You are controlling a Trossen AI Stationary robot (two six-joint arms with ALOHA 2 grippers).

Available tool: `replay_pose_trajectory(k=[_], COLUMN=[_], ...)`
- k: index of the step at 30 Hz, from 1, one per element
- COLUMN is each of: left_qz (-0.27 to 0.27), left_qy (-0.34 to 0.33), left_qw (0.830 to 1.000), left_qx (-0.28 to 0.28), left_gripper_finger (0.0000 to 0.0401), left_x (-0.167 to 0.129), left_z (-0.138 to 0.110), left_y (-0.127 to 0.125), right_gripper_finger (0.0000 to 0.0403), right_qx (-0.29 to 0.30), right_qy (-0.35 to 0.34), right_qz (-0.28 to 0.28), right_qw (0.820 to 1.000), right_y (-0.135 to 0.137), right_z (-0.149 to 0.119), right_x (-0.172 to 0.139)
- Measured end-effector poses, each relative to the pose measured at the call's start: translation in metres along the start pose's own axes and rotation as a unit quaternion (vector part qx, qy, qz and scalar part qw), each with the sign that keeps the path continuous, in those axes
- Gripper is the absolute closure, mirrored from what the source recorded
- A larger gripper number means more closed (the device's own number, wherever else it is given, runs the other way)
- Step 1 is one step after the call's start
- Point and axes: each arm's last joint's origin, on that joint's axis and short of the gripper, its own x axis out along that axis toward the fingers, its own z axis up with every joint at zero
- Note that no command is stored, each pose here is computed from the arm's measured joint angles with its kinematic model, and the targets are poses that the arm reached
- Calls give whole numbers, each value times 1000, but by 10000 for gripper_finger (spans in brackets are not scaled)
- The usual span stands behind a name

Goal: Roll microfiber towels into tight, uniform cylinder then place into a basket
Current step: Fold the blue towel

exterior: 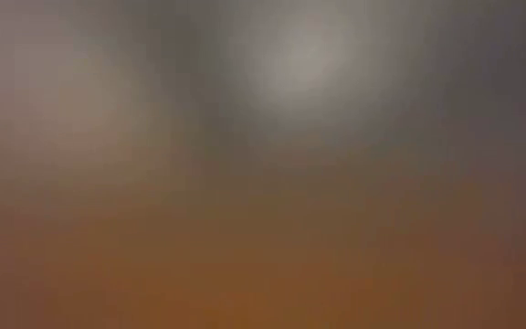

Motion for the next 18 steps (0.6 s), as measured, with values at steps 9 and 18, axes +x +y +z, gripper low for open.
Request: replay_pose_trajectory(k=[9,18], left_qz=[-1,-7], left_qy=[4,-29], left_qw=[1000,999], left_qx=[-13,-13], left_gripper_finger=[319,319], left_x=[0,3], left_z=[-1,6], left_y=[0,-1], right_gripper_finger=[393,393], right_qx=[1,3], right_qy=[-6,-18], right_qz=[1,4], right_qw=[1000,1000], right_y=[0,1], right_z=[1,3], right_x=[0,0])
